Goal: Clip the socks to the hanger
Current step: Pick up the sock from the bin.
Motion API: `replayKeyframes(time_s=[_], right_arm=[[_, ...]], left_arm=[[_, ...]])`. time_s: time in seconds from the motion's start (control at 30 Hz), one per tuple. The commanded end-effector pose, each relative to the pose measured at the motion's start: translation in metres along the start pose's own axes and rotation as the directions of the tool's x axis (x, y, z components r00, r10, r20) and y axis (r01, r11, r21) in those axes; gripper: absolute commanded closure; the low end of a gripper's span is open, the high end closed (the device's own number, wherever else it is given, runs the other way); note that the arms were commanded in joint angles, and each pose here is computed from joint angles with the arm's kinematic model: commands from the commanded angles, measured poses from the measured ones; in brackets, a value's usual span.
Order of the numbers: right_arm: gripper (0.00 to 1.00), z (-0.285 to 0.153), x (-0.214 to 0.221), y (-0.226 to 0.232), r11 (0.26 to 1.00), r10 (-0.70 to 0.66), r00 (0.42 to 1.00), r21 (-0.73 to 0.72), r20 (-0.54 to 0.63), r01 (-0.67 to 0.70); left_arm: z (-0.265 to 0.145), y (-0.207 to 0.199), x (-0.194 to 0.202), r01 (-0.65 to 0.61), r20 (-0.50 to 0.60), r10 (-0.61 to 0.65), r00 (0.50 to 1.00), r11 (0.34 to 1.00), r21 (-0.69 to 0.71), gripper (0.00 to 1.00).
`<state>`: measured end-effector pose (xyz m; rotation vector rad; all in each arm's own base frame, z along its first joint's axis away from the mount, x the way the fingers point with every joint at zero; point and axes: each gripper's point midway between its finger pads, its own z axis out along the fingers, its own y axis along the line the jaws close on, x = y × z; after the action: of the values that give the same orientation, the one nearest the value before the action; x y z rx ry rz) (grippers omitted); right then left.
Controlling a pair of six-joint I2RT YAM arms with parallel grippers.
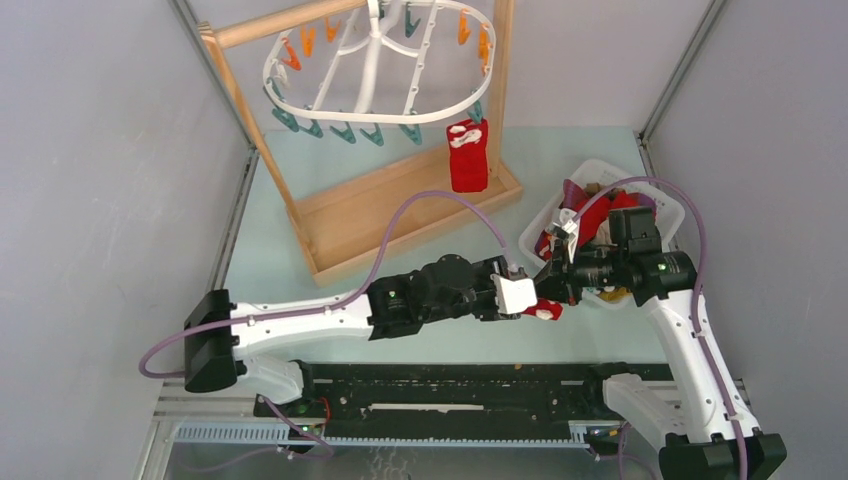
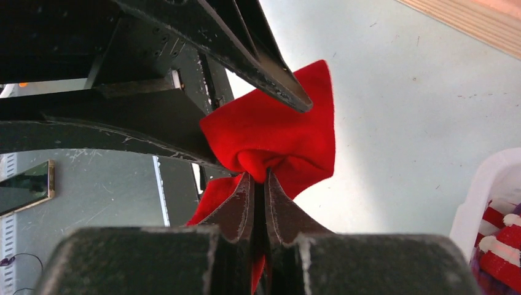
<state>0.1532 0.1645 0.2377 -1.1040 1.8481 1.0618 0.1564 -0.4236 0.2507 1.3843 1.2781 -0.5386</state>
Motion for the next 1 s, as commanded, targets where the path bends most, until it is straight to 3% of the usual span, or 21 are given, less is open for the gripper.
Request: replayKeyframes(time_s=[0.0,0.07,0.13,0.2,0.27,0.4,0.47,0.73,0.87,0.97], right_arm=[[0.92,0.002,0.003,0.004,0.999,-0.021,1.0,-0.025,-0.008,0.021],[0.92,0.002,0.004,0.005,0.999,-0.022,1.0,-0.027,-0.013,0.021],[0.9,0.002,0.005,0.006,0.999,-0.021,1.0,-0.03,-0.017,0.021],[0.86,0.002,0.005,0.006,0.999,-0.021,1.0,-0.029,-0.019,0.021],[0.78,0.001,0.005,0.007,0.999,-0.021,1.0,-0.028,-0.019,0.02],[0.46,-0.001,0.008,0.008,1.0,-0.016,1.0,-0.017,-0.024,0.016],[0.38,-0.004,0.009,0.008,1.0,-0.021,0.999,-0.008,-0.024,0.021],[0.28,-0.005,0.005,0.012,1.0,0.003,1.0,-0.02,0.004,-0.003],[0.24,-0.005,-0.002,0.014,0.998,-0.051,0.998,-0.034,0.041,0.053],[0.18,-0.005,-0.004,0.019,0.985,-0.163,0.983,-0.041,0.084,0.167]], left_arm=[[-0.003,0.016,-0.019,-0.037,-0.02,0.037,0.999,0.999,-0.036,0.47],[-0.003,0.015,-0.016,-0.035,-0.03,0.034,0.999,0.999,-0.031,0.64],[-0.004,0.015,-0.015,-0.026,-0.036,0.025,0.999,0.999,-0.033,0.87],[-0.006,0.015,-0.014,-0.012,-0.042,0.011,0.999,0.999,-0.034,0.99],[-0.009,0.015,-0.013,0.019,-0.043,-0.021,0.999,0.999,-0.042,1.0],[-0.02,0.017,-0.018,0.167,-0.01,-0.168,0.986,0.984,-0.055,1.0],[-0.026,0.016,-0.022,0.246,0.017,-0.245,0.969,0.969,-0.031,1.0],[-0.045,0.026,-0.033,0.49,0.077,-0.49,0.868,0.871,0.014,1.0],[-0.049,0.038,-0.033,0.56,0.045,-0.559,0.828,0.828,-0.031,1.0],[-0.05,0.049,-0.031,0.63,0.035,-0.63,0.776,0.772,-0.081,1.0]])
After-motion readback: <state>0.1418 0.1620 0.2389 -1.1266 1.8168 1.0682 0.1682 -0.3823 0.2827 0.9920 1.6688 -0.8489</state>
